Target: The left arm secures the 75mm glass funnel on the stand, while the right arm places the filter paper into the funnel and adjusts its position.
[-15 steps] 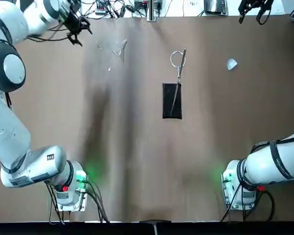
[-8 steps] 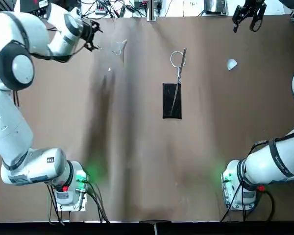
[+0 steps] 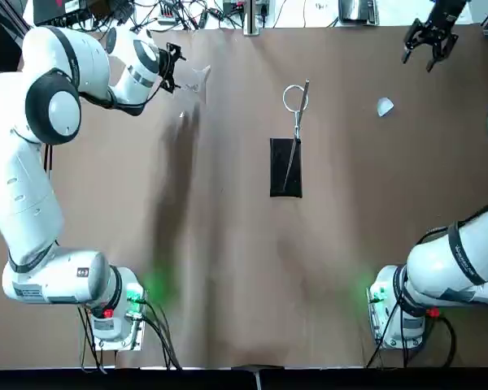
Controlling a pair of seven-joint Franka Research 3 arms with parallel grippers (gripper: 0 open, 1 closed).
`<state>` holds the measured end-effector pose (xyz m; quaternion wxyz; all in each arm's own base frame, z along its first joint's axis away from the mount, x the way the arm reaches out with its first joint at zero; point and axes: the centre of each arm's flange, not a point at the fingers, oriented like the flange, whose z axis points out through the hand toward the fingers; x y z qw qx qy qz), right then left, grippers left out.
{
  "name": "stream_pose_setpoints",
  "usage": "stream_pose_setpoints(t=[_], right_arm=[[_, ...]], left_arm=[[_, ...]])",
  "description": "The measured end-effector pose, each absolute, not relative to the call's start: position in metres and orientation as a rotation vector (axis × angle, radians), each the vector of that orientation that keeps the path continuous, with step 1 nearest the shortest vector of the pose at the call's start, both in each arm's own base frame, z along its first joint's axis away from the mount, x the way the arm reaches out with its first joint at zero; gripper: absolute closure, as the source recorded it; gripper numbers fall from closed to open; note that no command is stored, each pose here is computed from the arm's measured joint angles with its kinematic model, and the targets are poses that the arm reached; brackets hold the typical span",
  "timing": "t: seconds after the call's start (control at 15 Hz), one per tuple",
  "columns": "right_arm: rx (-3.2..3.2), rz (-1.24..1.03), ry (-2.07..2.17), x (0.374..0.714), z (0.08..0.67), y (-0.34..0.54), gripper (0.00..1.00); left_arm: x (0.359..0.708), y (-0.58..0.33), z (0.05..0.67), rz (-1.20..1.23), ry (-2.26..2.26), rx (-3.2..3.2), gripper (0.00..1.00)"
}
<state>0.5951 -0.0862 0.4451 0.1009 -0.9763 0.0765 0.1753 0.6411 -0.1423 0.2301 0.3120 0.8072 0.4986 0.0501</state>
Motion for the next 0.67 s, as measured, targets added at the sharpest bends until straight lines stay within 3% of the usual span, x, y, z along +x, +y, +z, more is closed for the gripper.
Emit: stream_pose_setpoints(t=[0.67], right_arm=[[-2.85, 0.551, 0.737, 0.62, 0.36, -0.12, 0.03]], left_arm=[[0.662, -0.184, 0.204, 0.082, 1.311, 2.094, 0.03]])
